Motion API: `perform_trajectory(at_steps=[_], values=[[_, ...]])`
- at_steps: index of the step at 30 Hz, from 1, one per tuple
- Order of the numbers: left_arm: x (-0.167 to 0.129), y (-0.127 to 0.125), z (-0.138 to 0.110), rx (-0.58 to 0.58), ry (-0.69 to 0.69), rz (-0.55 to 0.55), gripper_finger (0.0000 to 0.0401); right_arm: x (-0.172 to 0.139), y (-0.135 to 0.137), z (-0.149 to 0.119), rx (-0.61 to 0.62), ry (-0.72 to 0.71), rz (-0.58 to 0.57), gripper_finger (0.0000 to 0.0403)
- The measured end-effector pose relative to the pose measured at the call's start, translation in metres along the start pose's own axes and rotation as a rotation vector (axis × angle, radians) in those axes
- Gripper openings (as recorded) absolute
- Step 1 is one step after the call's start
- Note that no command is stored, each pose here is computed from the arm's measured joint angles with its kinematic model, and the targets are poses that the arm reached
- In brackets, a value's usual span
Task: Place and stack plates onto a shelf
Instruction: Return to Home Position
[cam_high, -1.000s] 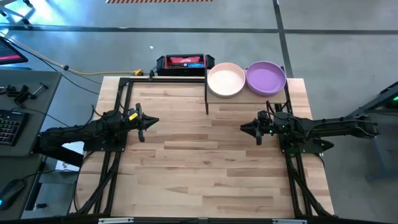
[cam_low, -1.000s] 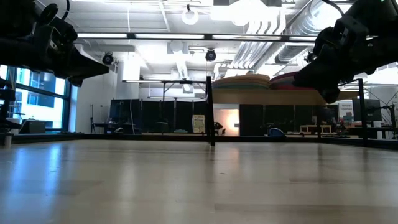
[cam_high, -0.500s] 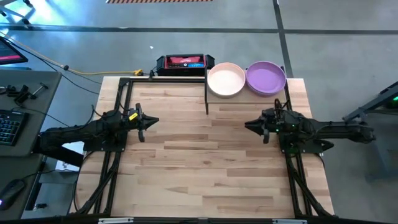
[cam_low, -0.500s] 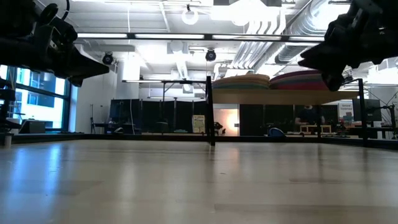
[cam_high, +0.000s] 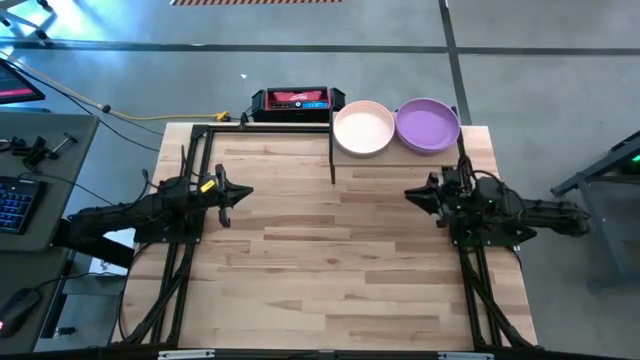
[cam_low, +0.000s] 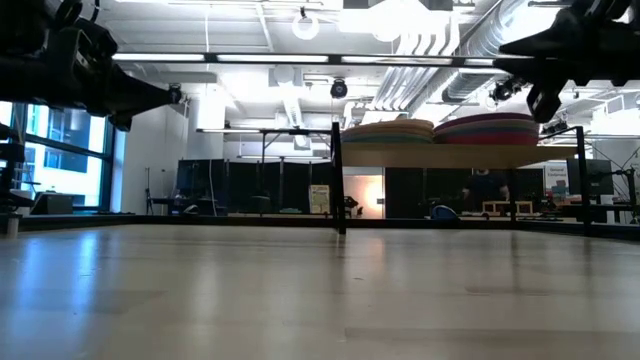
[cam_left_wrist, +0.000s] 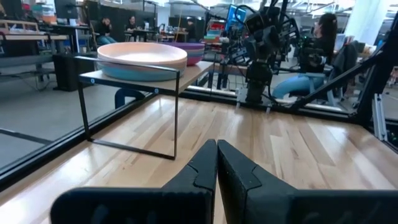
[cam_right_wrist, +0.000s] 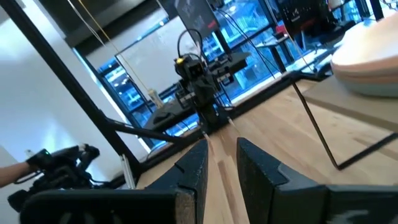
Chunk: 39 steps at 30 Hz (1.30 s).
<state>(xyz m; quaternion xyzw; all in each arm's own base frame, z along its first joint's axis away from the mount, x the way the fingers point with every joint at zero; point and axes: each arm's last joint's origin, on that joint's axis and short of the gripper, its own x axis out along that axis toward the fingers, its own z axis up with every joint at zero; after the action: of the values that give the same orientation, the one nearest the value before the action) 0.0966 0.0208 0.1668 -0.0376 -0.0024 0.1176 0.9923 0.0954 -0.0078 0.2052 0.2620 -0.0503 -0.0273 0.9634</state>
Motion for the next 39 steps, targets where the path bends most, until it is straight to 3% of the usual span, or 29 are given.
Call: perform_trajectory(at_steps=[6,10,16,39], values=[[-0.002,0.0,0.002,-0.001,-0.025,-0.002,0.0003,-0.007,0.001,0.001,0.0,-0.07,0.041,0.0066],[-0.002,0.0,0.002,-0.001,-0.025,-0.002,0.0003,-0.002,-0.009,-0.015,0.001,-0.109,0.069,0.0066],[-0.002,0.0,0.002,-0.001,-0.026,-0.004,0.0003,-0.002,-0.017,-0.033,0.001,0.065,-0.012,0.0066],[-0.002,0.0,0.002,-0.001,-0.026,-0.004,0.0003,-0.001,-0.017,-0.033,0.001,0.073,-0.017,0.0066]])
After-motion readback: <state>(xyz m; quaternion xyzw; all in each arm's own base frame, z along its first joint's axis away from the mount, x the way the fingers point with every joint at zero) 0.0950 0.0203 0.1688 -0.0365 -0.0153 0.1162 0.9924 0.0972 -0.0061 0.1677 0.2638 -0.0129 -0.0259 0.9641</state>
